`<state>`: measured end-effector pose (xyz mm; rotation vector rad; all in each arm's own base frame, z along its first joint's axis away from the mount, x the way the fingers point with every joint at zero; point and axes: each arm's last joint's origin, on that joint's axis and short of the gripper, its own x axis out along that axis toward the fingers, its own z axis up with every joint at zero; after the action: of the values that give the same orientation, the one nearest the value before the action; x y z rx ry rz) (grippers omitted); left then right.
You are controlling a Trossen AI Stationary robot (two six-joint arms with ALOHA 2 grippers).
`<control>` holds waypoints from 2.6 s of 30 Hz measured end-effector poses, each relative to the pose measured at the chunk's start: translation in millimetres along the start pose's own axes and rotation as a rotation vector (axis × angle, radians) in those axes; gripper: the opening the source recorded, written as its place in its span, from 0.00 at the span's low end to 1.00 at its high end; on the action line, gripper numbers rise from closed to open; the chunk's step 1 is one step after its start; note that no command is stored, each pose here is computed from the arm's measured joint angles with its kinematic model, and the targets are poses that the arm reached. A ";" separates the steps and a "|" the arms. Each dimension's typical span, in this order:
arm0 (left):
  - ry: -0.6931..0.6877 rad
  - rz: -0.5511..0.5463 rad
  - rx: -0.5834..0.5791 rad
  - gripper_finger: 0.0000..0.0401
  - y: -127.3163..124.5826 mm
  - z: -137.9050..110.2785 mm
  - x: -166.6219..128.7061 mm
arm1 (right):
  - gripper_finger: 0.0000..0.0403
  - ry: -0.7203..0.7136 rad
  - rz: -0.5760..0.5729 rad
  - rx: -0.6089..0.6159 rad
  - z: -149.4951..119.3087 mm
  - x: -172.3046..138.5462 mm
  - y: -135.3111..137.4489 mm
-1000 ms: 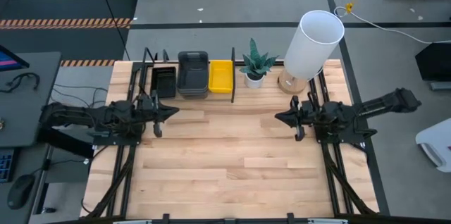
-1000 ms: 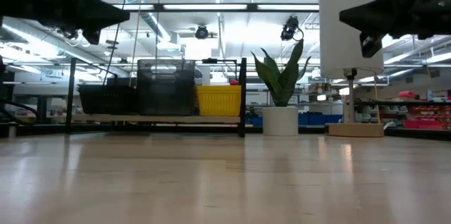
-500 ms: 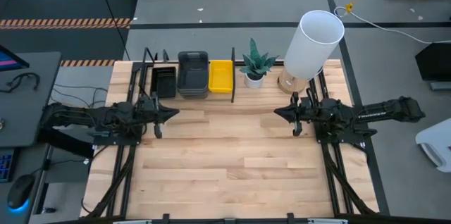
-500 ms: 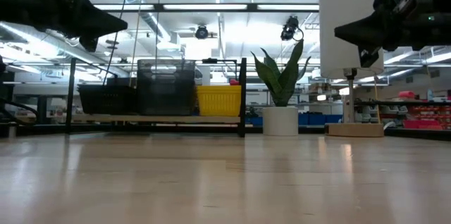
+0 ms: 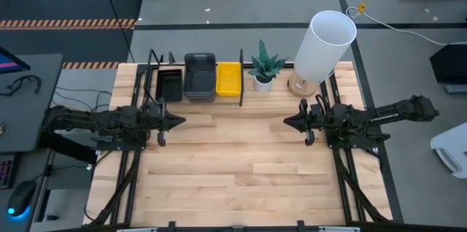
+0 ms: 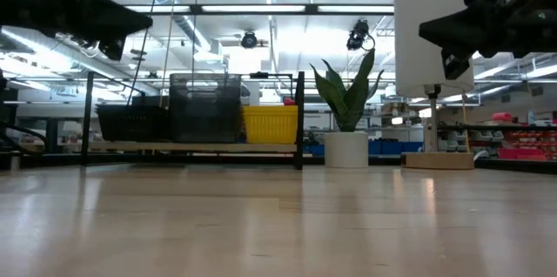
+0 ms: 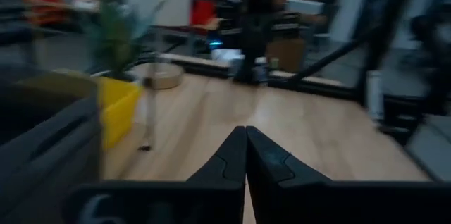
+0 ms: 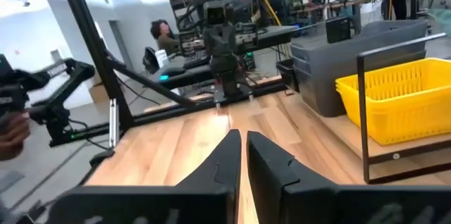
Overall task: Stack baskets on shelf by color
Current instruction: Return to Home Position
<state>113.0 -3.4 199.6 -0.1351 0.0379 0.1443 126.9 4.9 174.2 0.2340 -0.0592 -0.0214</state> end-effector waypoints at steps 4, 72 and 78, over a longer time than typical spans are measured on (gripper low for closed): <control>-0.055 -0.059 0.021 0.02 -1.9 1.6 0.3 | 0.08 -0.007 -0.019 -0.017 1.2 0.3 -1.4; -0.076 -0.001 -0.040 0.08 0.2 0.5 0.7 | 0.08 -0.006 -0.032 -0.069 1.3 0.5 -2.2; -0.076 -0.001 -0.041 0.10 0.2 0.5 0.7 | 0.08 -0.006 -0.032 -0.069 1.3 0.5 -2.2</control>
<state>113.8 -3.1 200.0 -0.1702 -0.0413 0.1491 127.4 2.4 175.0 0.1655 -0.0605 -0.0560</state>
